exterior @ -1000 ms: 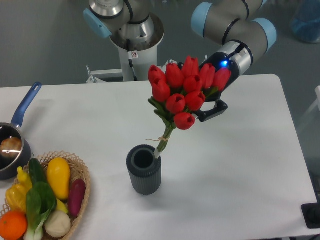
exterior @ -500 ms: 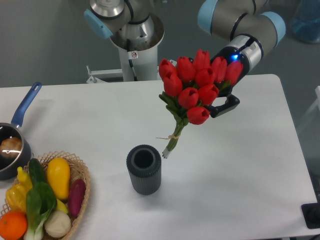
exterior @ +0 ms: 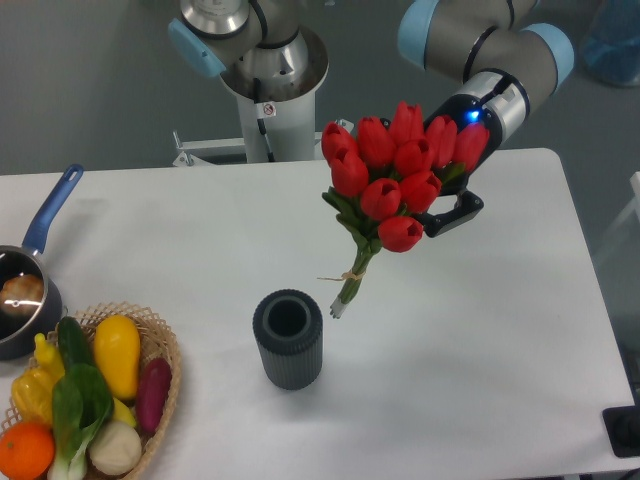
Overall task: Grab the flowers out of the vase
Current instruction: 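Carry the tulip bouquet up and away from the vase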
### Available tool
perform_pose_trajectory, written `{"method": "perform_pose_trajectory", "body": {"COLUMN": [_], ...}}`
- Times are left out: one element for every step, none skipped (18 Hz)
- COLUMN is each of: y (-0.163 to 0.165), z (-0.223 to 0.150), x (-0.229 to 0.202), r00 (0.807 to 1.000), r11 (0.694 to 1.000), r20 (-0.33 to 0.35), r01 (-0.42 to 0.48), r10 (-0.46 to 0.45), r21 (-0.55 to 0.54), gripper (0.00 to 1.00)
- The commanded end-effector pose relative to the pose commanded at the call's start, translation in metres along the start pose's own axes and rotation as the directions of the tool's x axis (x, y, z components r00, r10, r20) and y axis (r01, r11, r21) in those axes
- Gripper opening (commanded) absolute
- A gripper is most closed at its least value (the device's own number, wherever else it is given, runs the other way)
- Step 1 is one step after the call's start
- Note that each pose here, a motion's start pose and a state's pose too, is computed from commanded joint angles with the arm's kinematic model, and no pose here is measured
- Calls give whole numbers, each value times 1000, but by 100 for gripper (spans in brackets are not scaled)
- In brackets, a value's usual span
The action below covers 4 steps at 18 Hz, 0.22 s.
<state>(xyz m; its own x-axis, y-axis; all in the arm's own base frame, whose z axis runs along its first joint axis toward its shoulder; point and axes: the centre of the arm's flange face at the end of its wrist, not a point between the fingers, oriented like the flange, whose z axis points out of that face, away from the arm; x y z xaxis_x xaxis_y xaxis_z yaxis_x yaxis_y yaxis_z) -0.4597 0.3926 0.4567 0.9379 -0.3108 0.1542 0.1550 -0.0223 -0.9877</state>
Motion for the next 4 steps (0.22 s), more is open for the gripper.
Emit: {"method": "perform_pose_trajectory", "body": {"y": [1,1,0,0], "z": [0,1,0,-2], "x": [-1,0,-1,-1], "r00": [1000,1000,1000,1000], "r11": [1000,1000,1000,1000], "r20": [0,-1,0,3], "r01": [2,0,0,-2], "r10": [-2,0,0,2], "r21": [0,0,0,0], "gripper": [52,52,52,52]}}
